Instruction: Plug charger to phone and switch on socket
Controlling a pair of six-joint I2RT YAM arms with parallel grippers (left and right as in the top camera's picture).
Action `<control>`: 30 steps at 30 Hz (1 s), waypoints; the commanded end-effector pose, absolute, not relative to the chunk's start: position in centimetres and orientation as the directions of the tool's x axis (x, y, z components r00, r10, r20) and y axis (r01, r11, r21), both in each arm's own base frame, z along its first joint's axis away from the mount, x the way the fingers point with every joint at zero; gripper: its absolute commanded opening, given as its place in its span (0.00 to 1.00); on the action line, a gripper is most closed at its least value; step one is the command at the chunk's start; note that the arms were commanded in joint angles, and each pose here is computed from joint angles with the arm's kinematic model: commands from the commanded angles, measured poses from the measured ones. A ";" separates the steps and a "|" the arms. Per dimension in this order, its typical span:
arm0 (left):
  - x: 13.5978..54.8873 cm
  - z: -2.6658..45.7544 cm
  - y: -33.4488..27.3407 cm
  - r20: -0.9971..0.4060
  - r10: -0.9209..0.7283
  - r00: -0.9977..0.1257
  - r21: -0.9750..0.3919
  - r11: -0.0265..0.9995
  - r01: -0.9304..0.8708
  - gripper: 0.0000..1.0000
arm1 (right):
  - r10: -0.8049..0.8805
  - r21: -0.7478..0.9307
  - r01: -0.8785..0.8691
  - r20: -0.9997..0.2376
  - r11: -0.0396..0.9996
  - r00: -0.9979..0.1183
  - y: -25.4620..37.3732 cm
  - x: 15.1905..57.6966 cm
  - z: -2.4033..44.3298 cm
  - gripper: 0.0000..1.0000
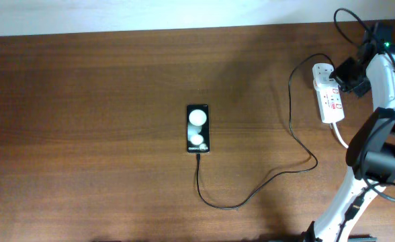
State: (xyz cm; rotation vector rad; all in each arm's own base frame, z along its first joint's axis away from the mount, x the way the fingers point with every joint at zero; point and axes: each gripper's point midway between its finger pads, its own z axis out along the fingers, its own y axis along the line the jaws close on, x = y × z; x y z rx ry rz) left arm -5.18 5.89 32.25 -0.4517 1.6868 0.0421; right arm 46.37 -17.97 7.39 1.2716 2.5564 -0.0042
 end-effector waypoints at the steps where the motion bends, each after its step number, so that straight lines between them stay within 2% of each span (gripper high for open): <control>1: -5.5 32.3 6.0 -0.960 -0.266 -0.083 -0.225 0.917 -0.330 0.99 | 0.787 0.113 0.789 -0.239 0.604 -0.569 -18.9 46.8 5.1 0.04; 8: -5.5 32.3 6.0 -0.960 -0.266 -0.083 -0.225 0.917 -0.330 0.99 | 0.787 0.124 0.787 -0.249 0.605 -0.565 -19.2 47.7 3.7 0.04; 12: -5.5 32.3 6.0 -0.960 -0.266 -0.083 -0.225 0.917 -0.330 0.99 | 0.790 0.194 0.766 -0.134 0.613 -0.598 -16.8 48.3 -0.1 0.04; 14: -5.5 32.3 6.0 -0.960 -0.266 -0.083 -0.225 0.917 -0.330 0.99 | 0.781 0.168 0.764 -0.082 0.623 -0.619 -15.5 47.6 -1.7 0.04; 25: -5.5 32.3 6.0 -0.960 -0.266 -0.083 -0.225 0.917 -0.330 0.99 | 0.758 0.172 0.740 -0.098 0.651 -0.644 -15.4 47.7 2.2 0.04; 28: -5.5 32.3 6.0 -0.960 -0.266 -0.083 -0.225 0.917 -0.330 0.99 | 0.758 0.181 0.737 -0.118 0.651 -0.641 -15.7 48.2 2.6 0.04; 30: -5.5 32.3 6.0 -0.960 -0.266 -0.083 -0.225 0.917 -0.330 0.99 | 0.748 0.185 0.725 -0.149 0.664 -0.647 -16.1 48.9 4.5 0.04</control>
